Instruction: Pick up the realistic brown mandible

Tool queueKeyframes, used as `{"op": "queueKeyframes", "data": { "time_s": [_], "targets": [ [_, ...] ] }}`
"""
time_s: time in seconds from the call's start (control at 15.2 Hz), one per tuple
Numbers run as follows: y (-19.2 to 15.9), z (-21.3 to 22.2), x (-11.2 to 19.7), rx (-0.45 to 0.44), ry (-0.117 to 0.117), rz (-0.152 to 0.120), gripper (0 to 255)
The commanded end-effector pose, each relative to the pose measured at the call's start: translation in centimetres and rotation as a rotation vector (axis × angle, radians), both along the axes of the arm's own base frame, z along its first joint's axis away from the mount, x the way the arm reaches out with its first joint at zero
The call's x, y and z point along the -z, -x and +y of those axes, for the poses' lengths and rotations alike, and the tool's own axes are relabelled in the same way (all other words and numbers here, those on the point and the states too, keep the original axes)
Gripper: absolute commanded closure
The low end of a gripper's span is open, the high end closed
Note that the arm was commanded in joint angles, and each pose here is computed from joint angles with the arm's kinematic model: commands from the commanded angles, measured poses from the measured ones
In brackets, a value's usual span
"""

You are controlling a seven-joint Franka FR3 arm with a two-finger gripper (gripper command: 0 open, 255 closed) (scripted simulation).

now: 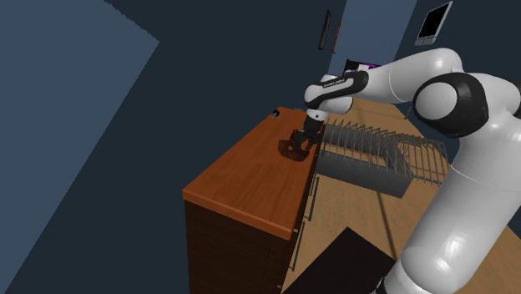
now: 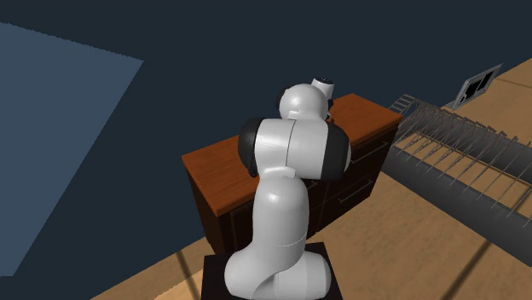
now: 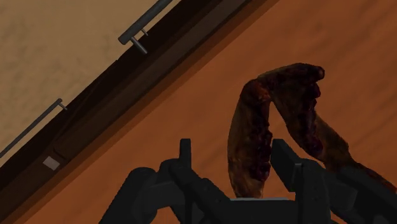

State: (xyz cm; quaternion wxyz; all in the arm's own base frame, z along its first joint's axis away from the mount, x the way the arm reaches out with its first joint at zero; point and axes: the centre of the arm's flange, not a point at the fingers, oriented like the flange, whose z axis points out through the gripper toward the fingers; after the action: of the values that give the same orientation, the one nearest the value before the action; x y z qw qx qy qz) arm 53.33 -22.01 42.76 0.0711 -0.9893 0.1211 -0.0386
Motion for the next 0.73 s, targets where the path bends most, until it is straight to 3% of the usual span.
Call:
{"op": "queueKeyframes", "data": {
  "time_s": [0.0,0.66],
  "targets": [
    [0.0,0.0,0.4,-0.001,-0.002,0.007,255],
    [0.0,0.1,-0.7,-0.001,-0.002,0.007,255]
  ]
}}
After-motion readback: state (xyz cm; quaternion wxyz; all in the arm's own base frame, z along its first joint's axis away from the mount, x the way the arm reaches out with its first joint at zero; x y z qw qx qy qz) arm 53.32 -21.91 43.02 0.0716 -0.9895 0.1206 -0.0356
